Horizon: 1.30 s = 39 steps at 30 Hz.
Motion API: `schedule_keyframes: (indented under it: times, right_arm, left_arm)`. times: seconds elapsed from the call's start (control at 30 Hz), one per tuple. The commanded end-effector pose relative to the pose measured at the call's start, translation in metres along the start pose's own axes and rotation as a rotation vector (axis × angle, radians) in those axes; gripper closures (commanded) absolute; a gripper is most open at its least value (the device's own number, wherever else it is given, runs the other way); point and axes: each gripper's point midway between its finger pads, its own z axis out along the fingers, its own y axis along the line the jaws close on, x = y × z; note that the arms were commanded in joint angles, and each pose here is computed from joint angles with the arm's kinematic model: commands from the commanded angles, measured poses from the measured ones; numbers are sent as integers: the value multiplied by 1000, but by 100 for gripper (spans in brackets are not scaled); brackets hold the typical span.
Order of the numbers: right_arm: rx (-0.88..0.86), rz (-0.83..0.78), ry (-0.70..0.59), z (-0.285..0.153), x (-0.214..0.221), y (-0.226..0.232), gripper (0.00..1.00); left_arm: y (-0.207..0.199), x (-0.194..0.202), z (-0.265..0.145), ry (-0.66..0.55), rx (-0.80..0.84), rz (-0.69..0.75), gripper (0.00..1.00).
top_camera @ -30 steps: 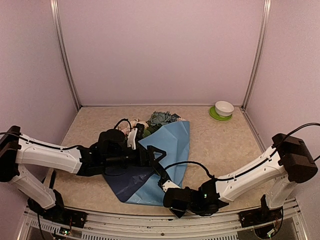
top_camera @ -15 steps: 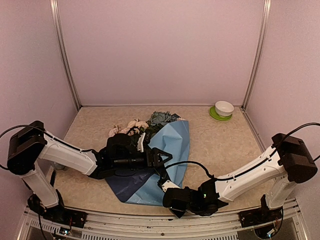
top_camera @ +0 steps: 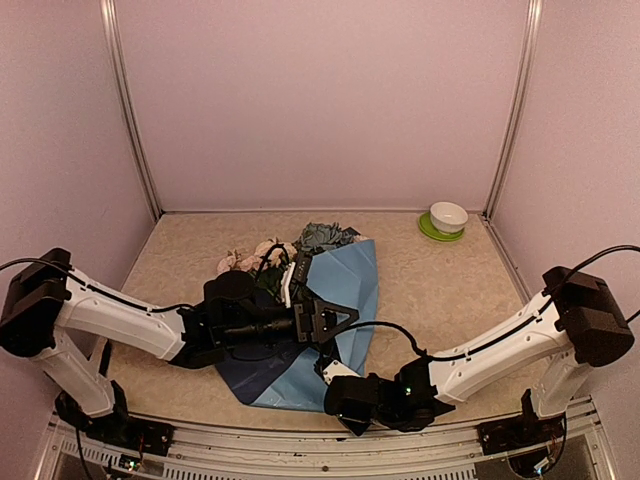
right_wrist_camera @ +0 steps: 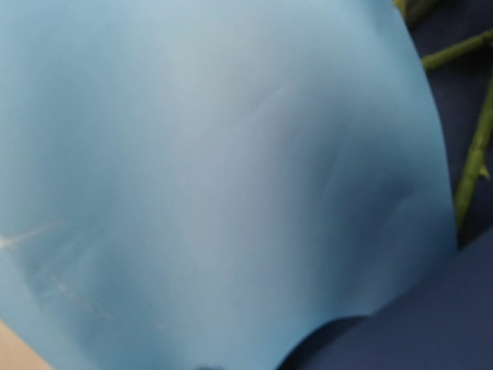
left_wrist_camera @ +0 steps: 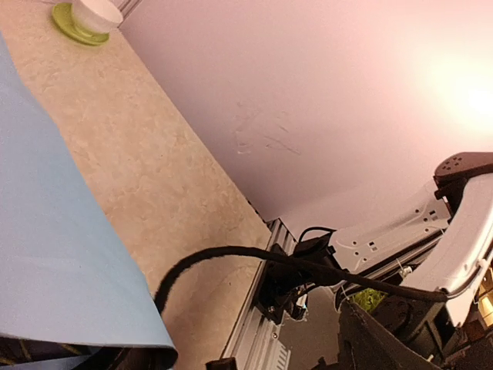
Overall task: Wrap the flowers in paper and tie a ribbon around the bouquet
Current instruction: Fold the one-fourth-folded wrapping paper at the center of the board.
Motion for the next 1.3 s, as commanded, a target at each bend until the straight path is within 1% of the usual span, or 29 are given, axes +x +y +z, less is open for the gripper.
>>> schedule_keyframes:
  times: [0.0,0.1,0.2,0.23,0.33,0.4,0.5,0.57,0.6,0.67,0.77,0.8,0.87,0.9,1.0,1.07,1.1,1.13,1.27]
  right_arm:
    - [98,-121,233,19,71,-27,76]
    - [100,-126,234,20,69,-26,77]
    - [105,-128,238,20,70,-27,77]
    - [103,-128,239,19,70,-27,77]
    - [102,-126,240,18,71,-28,77]
    - [105,-126,238,17,70,-28,77]
    - [111,-127,238,16,70,-29,76]
    - [112,-128,234,15,68,-30,76]
    - [111,-128,229,14,66,-30,75]
    - [114,-138,219,11,63,-31,69]
    - [122,-165,200,2,56,-36,48]
    - [120,-173,191,-2,53,-37,43]
    - [87,-192,160,-11,45,-34,34]
    - [63,-197,146,-15,41,-31,30]
    - [-30,-222,94,-32,27,-17,23]
    - [-116,-236,64,-46,19,-5,15]
    - [-164,-253,53,-54,17,2,6]
    - [-215,-260,46,-61,16,8,1]
    - [-417,-296,4,-95,7,32,0]
  left_arm:
    - [-9,-12,-12,-96,-55,85,24]
    - [-7,2,-10,-67,-23,21,25]
    - [9,11,-3,-35,-82,5,28]
    - [18,11,-2,-30,-108,-1,31]
    - [38,1,-3,-46,-170,-5,46]
    - [46,-3,-3,-47,-199,-2,61]
    - [50,0,-1,-12,-225,21,80]
    - [62,5,-3,19,-267,29,98]
    - [72,9,-7,31,-302,33,100]
    - [96,15,-15,49,-376,34,100]
    - [127,29,-24,93,-430,21,100]
    - [135,34,-24,110,-434,13,100]
    - [145,42,-22,133,-447,6,100]
    - [151,46,-21,142,-455,4,100]
    - [161,55,-19,154,-451,-15,100]
    - [165,58,-19,158,-458,-20,100]
    - [168,59,-20,158,-466,-21,100]
    - [169,60,-22,158,-470,-22,100]
    - [165,60,-26,155,-459,-22,100]
